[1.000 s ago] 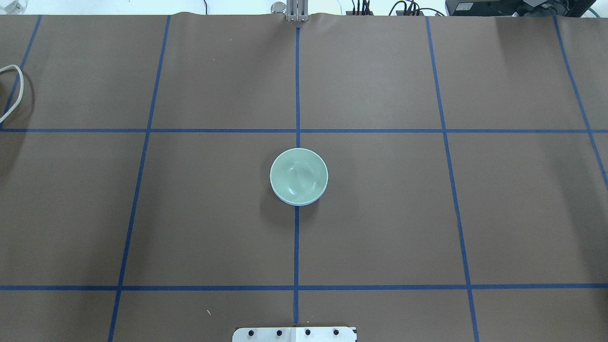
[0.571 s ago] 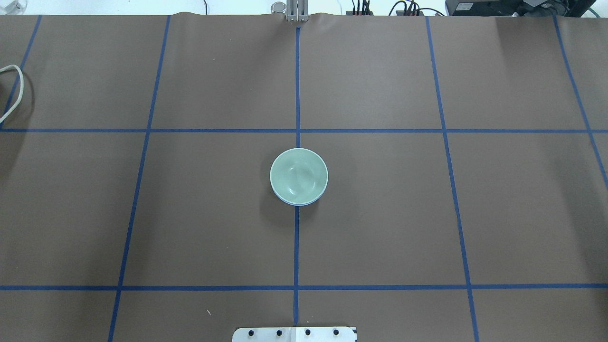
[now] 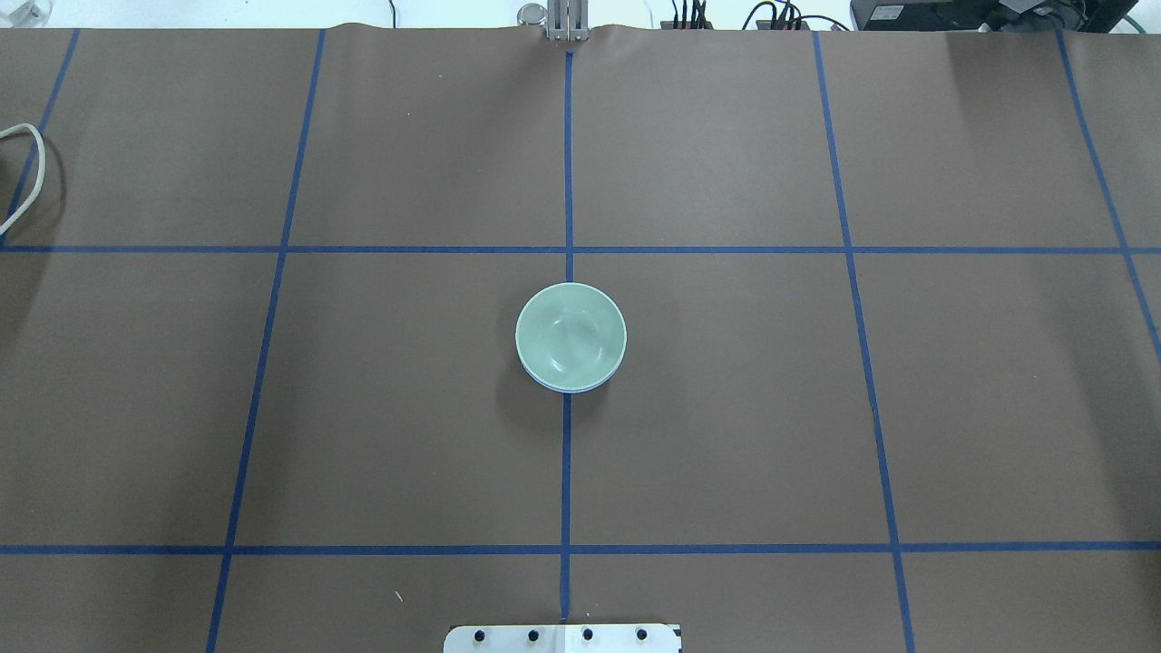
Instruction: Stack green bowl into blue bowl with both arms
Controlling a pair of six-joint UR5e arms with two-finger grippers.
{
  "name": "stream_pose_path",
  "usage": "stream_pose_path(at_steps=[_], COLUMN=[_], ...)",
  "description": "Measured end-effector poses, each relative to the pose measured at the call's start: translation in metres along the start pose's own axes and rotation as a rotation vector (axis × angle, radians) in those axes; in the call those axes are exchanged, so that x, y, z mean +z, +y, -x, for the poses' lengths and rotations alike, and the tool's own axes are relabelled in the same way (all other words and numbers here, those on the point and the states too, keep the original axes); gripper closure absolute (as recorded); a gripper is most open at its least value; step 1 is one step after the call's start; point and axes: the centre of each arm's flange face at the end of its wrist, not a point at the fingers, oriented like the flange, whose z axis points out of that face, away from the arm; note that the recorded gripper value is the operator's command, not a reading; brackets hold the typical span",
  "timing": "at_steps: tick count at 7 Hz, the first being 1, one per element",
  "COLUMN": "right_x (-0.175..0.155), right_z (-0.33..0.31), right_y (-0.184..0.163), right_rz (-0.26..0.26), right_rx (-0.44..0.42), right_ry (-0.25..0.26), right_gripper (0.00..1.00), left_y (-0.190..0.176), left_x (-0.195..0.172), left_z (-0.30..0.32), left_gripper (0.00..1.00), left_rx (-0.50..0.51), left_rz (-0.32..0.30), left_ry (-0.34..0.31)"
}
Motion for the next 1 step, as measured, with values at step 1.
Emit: stream_pose_path(at_steps=[1], right_x=[0.0000], right_z=[0.0001], right_y=[-0.0001], right_rz=[0.000], right_rx=[0.000], right_ry=[0.000], right_gripper=[0.00], left_y=[0.0001], left_x=[0.0001], left_z=[0.0001], left_gripper=[0.02], left_rx=[-0.001], left_rz=[0.000], left_ry=[0.000])
